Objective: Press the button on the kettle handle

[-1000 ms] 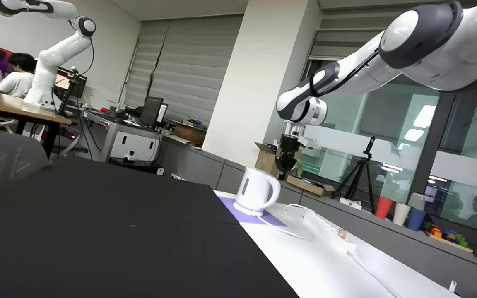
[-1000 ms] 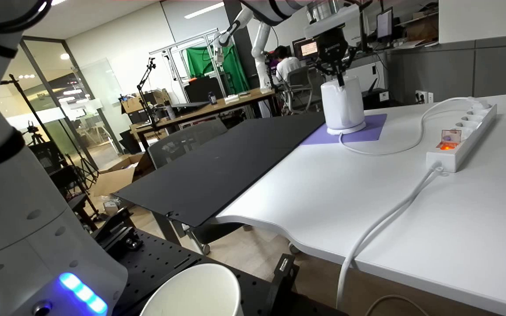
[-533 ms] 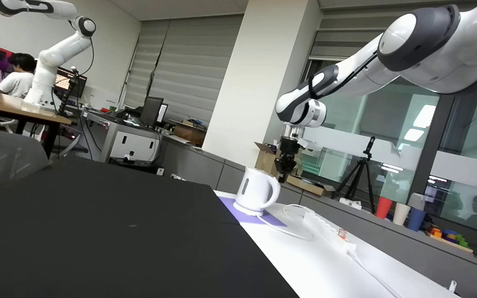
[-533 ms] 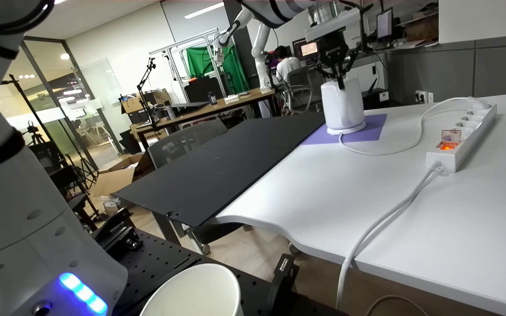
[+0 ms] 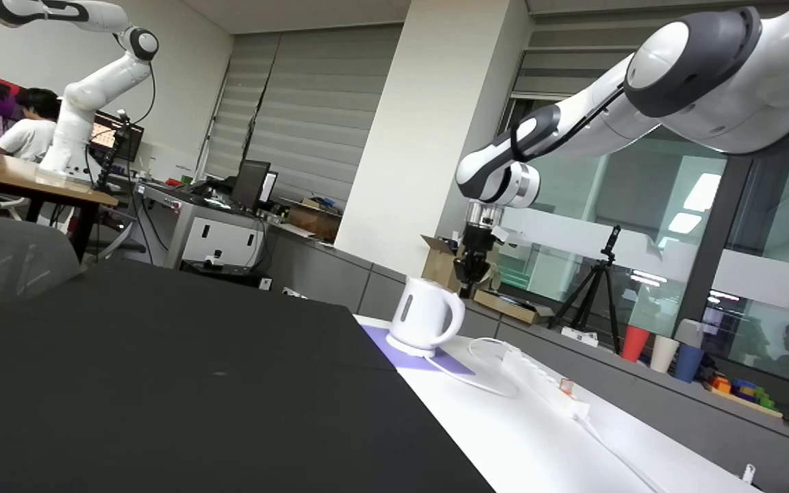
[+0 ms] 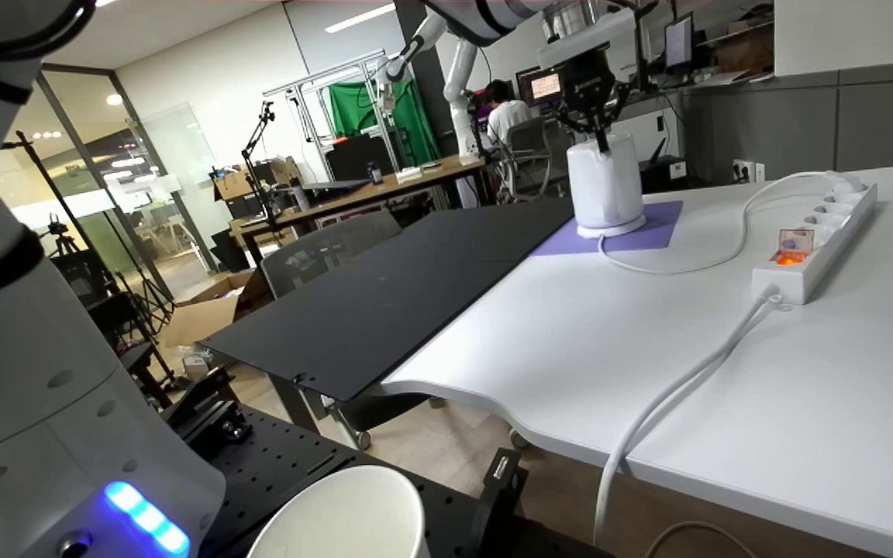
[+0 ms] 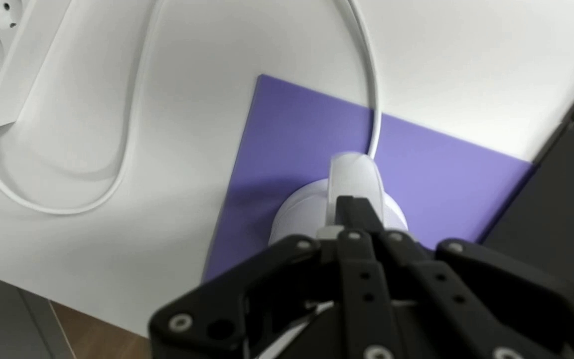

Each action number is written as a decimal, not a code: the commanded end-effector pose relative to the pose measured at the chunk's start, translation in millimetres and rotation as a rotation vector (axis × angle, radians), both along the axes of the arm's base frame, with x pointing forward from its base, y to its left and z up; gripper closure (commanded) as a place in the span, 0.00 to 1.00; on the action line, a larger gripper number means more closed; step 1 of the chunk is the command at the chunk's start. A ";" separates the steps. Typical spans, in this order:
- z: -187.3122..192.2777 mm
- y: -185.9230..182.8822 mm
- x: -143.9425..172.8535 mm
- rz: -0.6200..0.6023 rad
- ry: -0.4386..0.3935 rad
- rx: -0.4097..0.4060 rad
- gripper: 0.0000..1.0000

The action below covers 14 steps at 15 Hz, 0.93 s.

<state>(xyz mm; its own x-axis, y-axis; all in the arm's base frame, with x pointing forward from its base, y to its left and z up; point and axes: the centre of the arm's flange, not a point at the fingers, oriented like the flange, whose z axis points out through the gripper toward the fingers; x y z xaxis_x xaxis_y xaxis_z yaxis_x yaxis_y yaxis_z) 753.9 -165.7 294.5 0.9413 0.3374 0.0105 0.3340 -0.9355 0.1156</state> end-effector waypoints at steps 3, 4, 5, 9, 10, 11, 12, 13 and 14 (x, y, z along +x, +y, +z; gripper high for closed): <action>57.8 11.3 -6.7 -0.020 -0.079 -0.053 1.00; 66.0 11.6 -8.6 -0.019 -0.098 -0.058 1.00; 72.2 11.8 -9.1 -0.014 -0.113 -0.059 1.00; 88.6 10.6 -9.9 -0.013 -0.151 -0.068 1.00; 90.4 10.2 -9.9 -0.016 -0.155 -0.071 0.75; 91.3 10.1 -9.6 -0.015 -0.159 -0.074 0.73; 91.7 9.7 -9.6 -0.014 -0.163 -0.077 0.67; 91.8 9.5 -9.6 -0.014 -0.164 -0.077 0.60; 91.9 9.4 -9.5 -0.014 -0.165 -0.075 0.54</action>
<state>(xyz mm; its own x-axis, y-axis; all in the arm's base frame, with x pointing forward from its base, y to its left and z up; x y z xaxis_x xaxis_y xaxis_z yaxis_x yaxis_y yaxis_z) 757.8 -161.3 381.1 0.9260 0.3515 0.1380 0.3174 -0.9224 0.2199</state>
